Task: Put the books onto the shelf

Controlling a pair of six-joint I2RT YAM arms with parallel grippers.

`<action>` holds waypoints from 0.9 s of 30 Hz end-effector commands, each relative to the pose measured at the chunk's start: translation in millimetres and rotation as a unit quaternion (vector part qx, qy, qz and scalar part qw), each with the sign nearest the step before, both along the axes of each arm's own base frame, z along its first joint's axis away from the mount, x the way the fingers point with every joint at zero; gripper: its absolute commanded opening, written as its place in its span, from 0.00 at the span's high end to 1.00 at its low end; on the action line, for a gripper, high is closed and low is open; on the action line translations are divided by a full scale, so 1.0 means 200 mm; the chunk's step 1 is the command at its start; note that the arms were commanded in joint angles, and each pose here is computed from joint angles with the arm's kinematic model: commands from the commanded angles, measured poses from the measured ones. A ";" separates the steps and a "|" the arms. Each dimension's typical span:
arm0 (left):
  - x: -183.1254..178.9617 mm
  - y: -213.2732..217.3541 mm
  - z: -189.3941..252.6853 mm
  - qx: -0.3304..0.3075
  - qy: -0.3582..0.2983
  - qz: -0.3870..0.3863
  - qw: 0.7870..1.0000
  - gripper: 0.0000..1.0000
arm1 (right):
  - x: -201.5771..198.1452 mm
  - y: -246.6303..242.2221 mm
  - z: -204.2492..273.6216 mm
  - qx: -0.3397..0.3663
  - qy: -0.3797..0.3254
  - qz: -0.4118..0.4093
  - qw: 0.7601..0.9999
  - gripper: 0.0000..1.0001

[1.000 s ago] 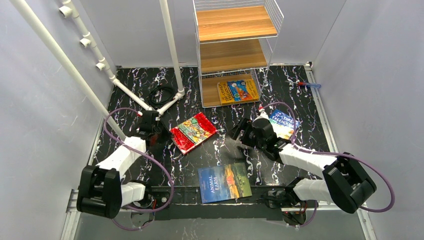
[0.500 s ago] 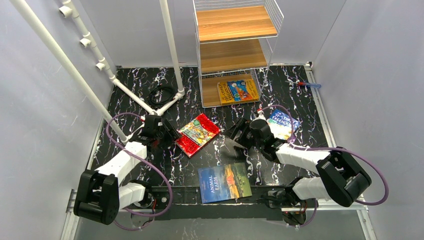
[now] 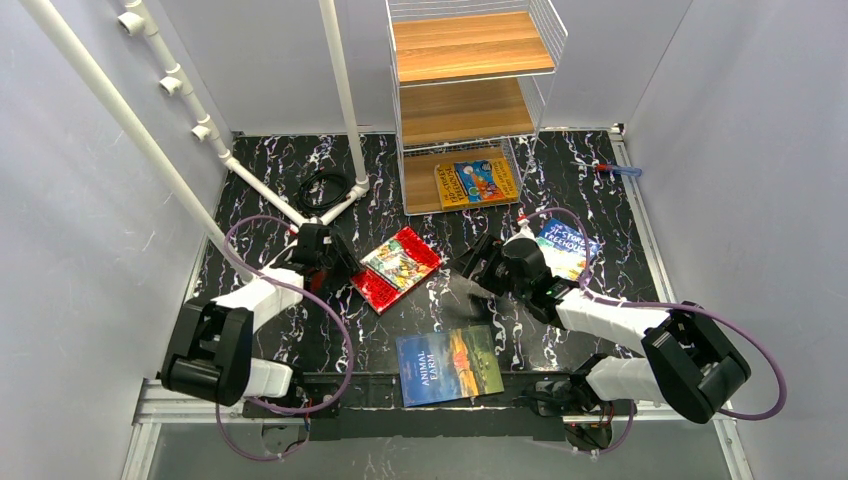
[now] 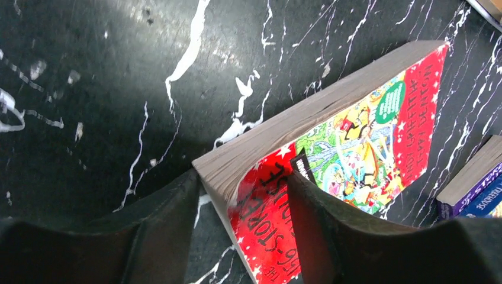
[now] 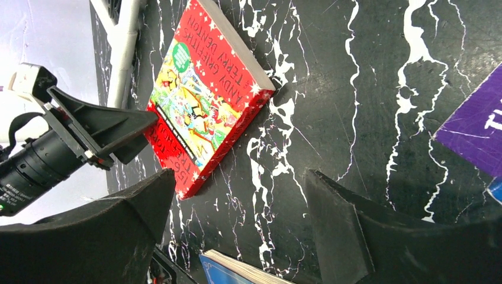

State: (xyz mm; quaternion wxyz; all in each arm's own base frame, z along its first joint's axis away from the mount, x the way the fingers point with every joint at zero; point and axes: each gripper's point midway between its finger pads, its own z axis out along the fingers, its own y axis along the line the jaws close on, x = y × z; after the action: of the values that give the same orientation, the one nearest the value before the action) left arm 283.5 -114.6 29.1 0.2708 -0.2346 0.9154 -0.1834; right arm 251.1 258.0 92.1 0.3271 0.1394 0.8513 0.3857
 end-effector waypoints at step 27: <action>-0.12 -0.18 0.30 -0.116 0.024 0.066 0.991 1.00 | -0.06 0.29 -0.14 0.158 0.116 -0.053 0.979 0.01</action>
State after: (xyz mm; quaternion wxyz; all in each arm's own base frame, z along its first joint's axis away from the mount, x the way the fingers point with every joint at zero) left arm 258.9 -141.2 72.1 0.2463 -0.3014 0.8891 -0.2407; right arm 234.3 301.9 56.1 0.2320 0.2356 0.8321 0.4454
